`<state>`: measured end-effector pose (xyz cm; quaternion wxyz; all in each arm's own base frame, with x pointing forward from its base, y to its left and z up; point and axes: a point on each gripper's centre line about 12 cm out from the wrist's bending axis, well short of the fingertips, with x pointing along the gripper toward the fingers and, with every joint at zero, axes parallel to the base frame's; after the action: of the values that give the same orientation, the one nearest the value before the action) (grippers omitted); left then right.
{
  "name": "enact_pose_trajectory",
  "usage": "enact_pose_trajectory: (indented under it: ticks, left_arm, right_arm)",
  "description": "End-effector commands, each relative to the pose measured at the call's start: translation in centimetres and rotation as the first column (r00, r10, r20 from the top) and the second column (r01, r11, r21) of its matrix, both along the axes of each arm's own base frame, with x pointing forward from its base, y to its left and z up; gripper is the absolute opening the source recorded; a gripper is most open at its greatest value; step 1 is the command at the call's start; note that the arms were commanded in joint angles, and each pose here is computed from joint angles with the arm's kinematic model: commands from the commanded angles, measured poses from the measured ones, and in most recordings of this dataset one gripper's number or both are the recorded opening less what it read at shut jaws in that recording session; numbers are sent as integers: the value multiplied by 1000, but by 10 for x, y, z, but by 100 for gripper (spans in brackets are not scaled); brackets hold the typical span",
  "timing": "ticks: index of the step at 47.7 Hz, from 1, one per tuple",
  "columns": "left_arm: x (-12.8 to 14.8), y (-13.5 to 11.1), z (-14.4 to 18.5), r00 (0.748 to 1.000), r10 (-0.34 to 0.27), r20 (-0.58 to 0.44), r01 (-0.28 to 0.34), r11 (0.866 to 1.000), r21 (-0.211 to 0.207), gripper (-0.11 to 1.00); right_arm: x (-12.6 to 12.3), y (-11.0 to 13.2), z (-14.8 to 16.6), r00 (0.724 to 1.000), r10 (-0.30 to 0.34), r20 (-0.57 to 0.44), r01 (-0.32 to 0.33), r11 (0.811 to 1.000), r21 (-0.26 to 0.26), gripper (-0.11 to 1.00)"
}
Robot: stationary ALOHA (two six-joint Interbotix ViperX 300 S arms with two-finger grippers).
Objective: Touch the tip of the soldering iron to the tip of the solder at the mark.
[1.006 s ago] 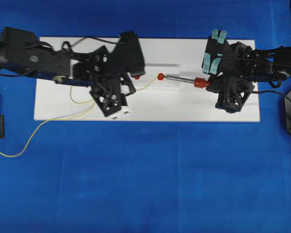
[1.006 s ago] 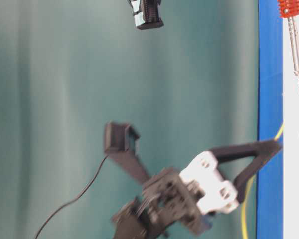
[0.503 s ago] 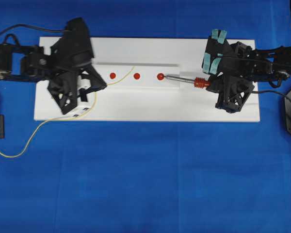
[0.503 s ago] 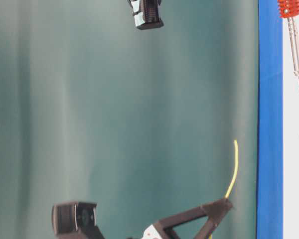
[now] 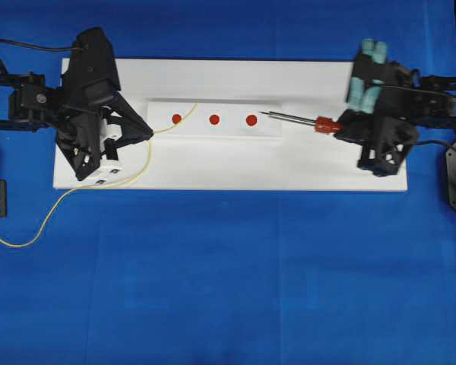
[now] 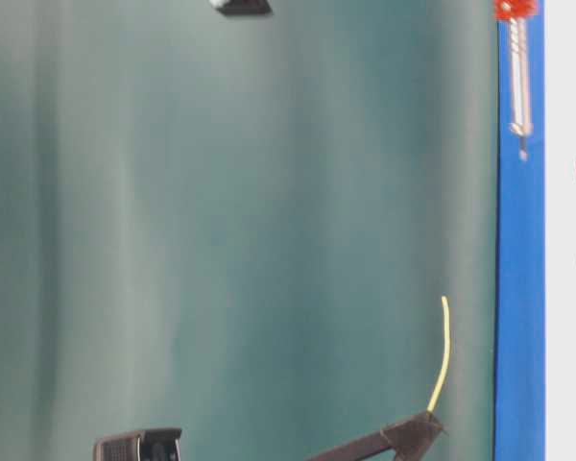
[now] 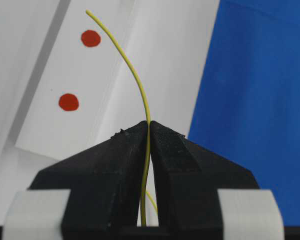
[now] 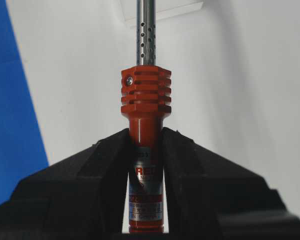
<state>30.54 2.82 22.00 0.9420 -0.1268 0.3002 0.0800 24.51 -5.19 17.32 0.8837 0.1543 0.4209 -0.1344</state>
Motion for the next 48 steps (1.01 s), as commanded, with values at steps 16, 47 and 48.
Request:
enact_pose_trajectory:
  ticks: [16,47,48]
  left_arm:
    - [-19,-2,11,996,6,85,-6,1000,-1,3]
    - [-24,-96,7,966,-227,122,243,961,-131,3]
    - [-24,-101,5,961,-246,125,262,956,-131,3]
  right_arm:
    - [-19,4,14,993,-33,112,33,999,1,6]
    - [2,76,36,939,195,284,-215,976,41,6]
    - [2,80,36,934,210,288,-230,972,40,6]
